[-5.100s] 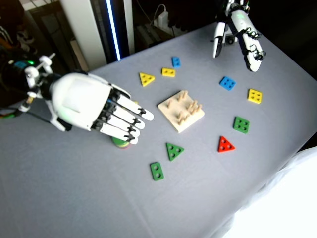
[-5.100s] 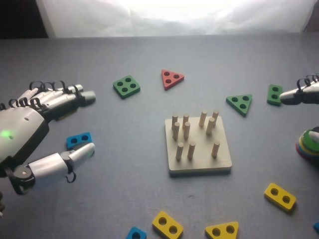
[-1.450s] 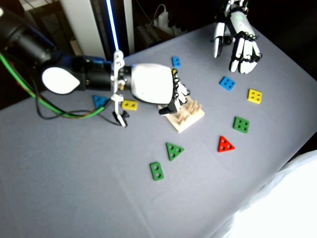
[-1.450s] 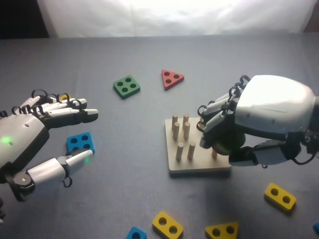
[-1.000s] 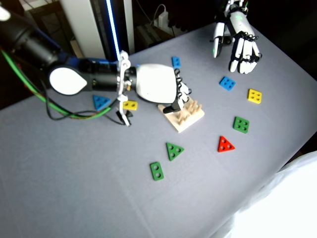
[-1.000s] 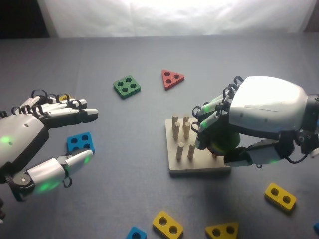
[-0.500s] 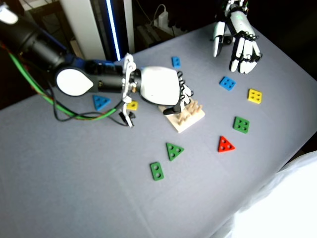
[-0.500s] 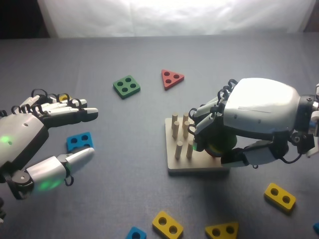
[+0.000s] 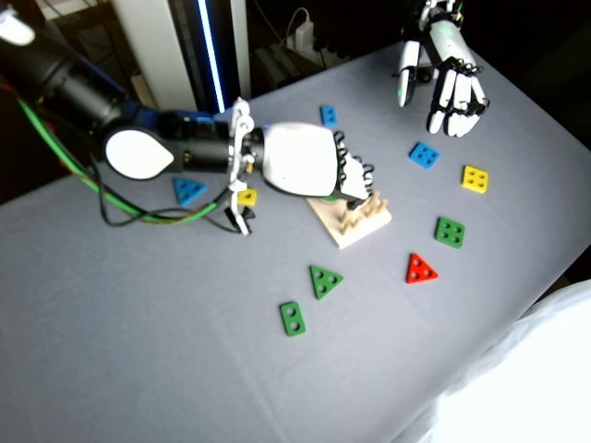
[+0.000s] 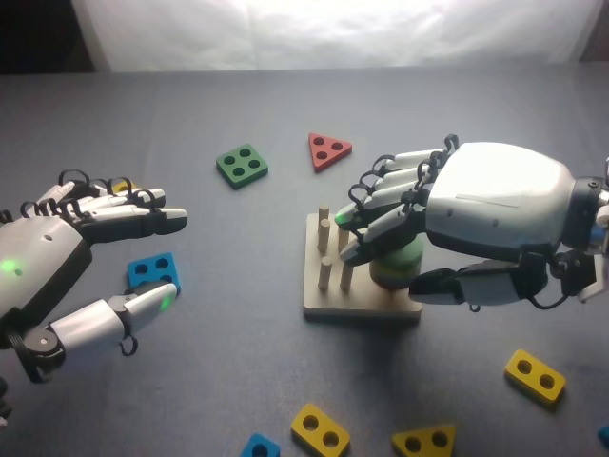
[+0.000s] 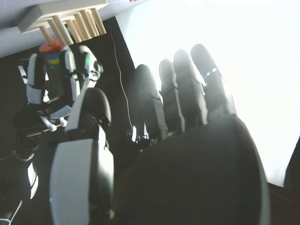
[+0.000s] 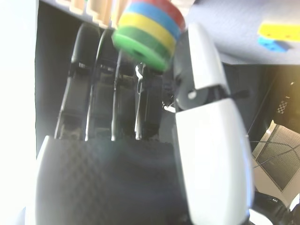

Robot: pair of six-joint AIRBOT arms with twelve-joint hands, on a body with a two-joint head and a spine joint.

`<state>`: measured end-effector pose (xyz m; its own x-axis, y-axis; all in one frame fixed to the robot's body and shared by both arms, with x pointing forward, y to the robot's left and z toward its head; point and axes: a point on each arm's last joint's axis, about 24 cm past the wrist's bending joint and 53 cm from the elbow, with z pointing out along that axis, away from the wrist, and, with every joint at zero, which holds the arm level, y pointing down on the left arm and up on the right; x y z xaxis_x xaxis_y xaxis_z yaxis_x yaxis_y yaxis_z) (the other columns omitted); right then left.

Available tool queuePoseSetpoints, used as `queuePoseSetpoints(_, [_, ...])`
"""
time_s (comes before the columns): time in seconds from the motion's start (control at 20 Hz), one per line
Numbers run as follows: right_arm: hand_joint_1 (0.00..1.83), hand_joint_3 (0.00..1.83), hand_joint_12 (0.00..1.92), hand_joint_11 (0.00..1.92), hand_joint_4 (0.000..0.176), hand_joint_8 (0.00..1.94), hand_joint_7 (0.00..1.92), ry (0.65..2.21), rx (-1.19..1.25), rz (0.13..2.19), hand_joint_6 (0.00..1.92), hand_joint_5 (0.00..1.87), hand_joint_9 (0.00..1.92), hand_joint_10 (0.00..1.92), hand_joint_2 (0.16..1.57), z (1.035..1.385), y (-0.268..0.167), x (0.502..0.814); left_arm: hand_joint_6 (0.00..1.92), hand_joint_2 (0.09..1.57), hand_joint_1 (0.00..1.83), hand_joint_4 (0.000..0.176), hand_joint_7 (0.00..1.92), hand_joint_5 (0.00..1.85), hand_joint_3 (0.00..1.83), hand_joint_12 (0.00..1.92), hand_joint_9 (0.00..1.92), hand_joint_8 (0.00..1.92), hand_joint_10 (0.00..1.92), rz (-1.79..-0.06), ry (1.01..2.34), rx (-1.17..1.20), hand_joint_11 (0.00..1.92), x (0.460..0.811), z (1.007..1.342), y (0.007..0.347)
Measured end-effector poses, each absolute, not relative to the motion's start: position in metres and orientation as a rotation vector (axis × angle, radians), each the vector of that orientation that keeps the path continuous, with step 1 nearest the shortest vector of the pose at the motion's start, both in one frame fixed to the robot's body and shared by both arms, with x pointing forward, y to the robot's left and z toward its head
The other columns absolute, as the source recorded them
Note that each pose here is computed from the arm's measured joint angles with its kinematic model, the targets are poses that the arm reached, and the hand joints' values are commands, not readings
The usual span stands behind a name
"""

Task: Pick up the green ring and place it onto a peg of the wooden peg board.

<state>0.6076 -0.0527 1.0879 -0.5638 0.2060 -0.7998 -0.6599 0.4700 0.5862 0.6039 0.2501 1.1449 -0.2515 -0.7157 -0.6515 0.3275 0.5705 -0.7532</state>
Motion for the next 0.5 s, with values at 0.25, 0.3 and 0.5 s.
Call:
queuePoseSetpoints(0.25, [1.13,0.0,0.76,0.26,0.002,0.0,0.53,1.796,-0.352,1.226,0.0,0.81,0.53,0.03,1.12,1.1,-0.062,0.612,0.0,1.26,0.71,0.0,0.46,0.64,0.0,1.02,0.38,0.0,0.01,-1.022,1.525,-0.344,0.0,0.604,1.146,0.25])
queuePoseSetpoints(0.3, [1.14,0.0,0.79,0.3,0.0,0.01,0.54,1.789,-0.342,1.226,0.0,0.82,0.56,0.04,1.11,1.103,-0.065,0.614,0.0,1.26,0.72,0.0,0.47,0.64,0.0,1.03,0.38,0.0,0.0,-1.023,1.526,-0.342,0.0,0.604,1.146,0.25])
queuePoseSetpoints(0.5, [1.1,0.0,1.12,0.26,0.046,0.01,0.61,1.741,-0.303,1.25,0.0,0.8,0.65,0.03,1.09,1.122,-0.074,0.616,0.0,1.26,0.66,0.0,0.48,0.65,0.0,1.05,0.41,0.0,0.01,-1.022,1.526,-0.345,0.0,0.604,1.145,0.251])
